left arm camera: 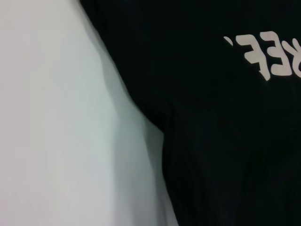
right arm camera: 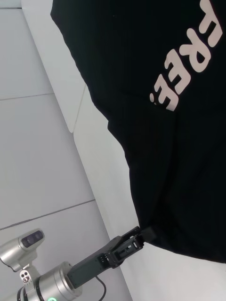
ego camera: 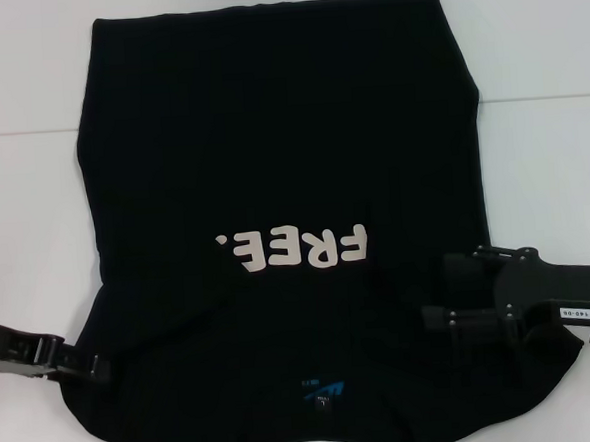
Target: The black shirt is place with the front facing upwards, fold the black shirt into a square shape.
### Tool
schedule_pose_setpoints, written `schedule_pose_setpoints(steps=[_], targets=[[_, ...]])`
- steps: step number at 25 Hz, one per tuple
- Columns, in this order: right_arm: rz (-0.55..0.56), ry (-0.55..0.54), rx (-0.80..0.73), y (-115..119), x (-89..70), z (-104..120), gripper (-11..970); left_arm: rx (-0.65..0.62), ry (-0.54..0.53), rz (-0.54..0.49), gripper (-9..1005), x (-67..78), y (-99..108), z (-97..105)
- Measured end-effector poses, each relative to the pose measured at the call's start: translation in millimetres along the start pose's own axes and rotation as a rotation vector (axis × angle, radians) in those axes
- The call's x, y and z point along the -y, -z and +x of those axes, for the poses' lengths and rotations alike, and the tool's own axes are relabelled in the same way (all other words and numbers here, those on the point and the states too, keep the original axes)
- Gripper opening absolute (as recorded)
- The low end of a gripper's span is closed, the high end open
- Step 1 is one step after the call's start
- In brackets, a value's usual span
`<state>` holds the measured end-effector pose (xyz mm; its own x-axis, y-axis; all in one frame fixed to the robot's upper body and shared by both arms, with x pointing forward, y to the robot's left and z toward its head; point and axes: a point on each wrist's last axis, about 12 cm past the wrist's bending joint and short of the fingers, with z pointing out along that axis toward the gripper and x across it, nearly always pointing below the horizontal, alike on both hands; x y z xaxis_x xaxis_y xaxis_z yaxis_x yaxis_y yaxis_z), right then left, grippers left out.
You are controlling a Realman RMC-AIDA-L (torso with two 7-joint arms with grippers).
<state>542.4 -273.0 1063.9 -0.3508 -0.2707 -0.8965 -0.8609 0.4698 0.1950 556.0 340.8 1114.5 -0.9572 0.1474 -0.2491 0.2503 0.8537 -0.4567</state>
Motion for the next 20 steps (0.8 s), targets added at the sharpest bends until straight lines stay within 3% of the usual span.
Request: schedule_pose_setpoints(steps=[5,16,20], targets=[[-0.001,-0.004,0.000,-0.1,-0.2,0.4,921,-0.007,-0.012,-0.006,566,0.4,-1.3,0.1],[-0.004,-0.007,0.001,-0.3,-0.7,0.8,917,-0.012,-0.015,-0.026,321,-0.4,-2.3,-0.1],[0.001,-0.012,0.009,1.5,0.2,0.4,915,-0.007,-0.011,-0.025,186,-1.2,-1.1,-0.1]])
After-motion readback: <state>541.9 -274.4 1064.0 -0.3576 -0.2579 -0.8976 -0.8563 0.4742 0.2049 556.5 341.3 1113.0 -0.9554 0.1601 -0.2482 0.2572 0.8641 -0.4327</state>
